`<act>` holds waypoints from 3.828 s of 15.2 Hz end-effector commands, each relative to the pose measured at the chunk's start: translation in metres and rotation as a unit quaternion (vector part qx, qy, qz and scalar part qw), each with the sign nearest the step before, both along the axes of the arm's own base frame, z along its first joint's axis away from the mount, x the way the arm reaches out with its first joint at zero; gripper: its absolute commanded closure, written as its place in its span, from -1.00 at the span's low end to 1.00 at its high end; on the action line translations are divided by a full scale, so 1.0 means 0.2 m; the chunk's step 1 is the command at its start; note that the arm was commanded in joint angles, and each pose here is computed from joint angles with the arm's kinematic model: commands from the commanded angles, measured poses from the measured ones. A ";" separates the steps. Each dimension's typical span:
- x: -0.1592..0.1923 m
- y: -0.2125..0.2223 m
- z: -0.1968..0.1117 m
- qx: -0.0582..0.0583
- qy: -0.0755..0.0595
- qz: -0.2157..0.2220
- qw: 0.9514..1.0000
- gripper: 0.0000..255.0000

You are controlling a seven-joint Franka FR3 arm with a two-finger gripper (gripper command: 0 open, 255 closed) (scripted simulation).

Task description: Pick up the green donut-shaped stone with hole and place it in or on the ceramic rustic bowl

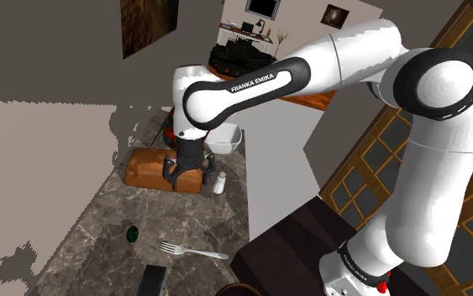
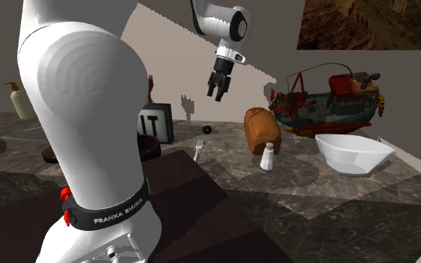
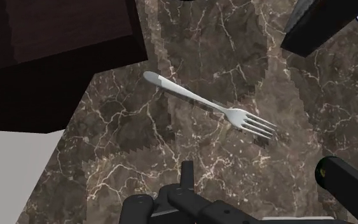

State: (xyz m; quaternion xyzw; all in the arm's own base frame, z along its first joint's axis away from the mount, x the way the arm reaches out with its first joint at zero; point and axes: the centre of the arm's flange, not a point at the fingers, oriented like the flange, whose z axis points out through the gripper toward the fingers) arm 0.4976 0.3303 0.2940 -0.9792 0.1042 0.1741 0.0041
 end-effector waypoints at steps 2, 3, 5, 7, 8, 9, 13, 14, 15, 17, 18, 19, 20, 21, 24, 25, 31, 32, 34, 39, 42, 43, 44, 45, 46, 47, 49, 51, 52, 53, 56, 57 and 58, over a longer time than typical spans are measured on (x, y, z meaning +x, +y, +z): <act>0.07 0.13 -0.15 -0.002 0.016 -0.016 1.000 -1.00; 0.10 0.17 -0.20 -0.003 0.022 -0.021 1.000 -1.00; 0.15 0.24 -0.30 -0.004 0.032 -0.031 0.999 -1.00; 0.21 0.32 -0.41 -0.005 0.043 -0.041 0.998 -1.00; 0.23 0.36 -0.46 -0.006 0.048 -0.046 0.998 -1.00; 0.26 0.40 -0.51 -0.006 0.053 -0.051 0.997 -1.00; 0.37 0.54 -0.72 -0.009 0.074 -0.071 0.995 -1.00; 0.39 0.58 -0.78 -0.009 0.080 -0.076 0.994 -1.00; 0.42 0.61 -0.83 -0.010 0.085 -0.081 0.993 -1.00; 0.47 0.68 -0.94 -0.011 0.095 -0.091 0.991 -1.00; 0.48 0.70 -0.96 -0.011 0.098 -0.093 0.991 -1.00; 0.46 0.70 -0.98 -0.011 0.098 -0.093 0.991 -1.00; 0.45 0.70 -1.01 -0.011 0.098 -0.093 0.991 -1.00; 0.44 0.70 -1.03 -0.011 0.098 -0.093 0.991 -1.00; 0.40 0.71 -1.10 -0.011 0.098 -0.093 0.991 -1.00; 0.38 0.72 -1.13 -0.011 0.098 -0.093 0.991 -1.00; 0.38 0.72 -1.13 -0.011 0.098 -0.093 0.991 -1.00; 0.38 0.72 -1.13 -0.011 0.098 -0.093 0.991 -1.00; 0.38 0.72 -1.13 -0.011 0.098 -0.093 0.991 1.00; 0.38 0.72 -1.13 -0.011 0.098 -0.093 0.991 1.00; 0.38 0.72 -1.13 -0.011 0.098 -0.093 0.991 1.00; 0.38 0.72 -1.13 -0.011 0.098 -0.093 0.991 1.00; 0.38 0.72 -1.11 -0.011 0.098 -0.093 0.991 1.00; 0.38 0.72 -1.08 -0.011 0.098 -0.093 0.991 1.00; 0.38 0.72 -1.05 -0.011 0.098 -0.093 0.991 1.00; 0.38 0.72 -1.03 -0.011 0.098 -0.093 0.991 1.00; 0.38 0.72 -0.97 -0.011 0.098 -0.093 0.991 1.00; 0.38 0.72 -0.92 -0.011 0.098 -0.093 0.991 1.00; 0.38 0.72 -0.90 -0.011 0.098 -0.093 0.991 1.00; 0.38 0.72 -0.87 -0.011 0.098 -0.093 0.991 1.00; 0.38 0.72 -0.79 -0.011 0.098 -0.093 0.991 1.00; 0.38 0.72 -0.76 -0.011 0.098 -0.093 0.991 1.00; 0.38 0.72 -0.74 -0.011 0.098 -0.093 0.991 1.00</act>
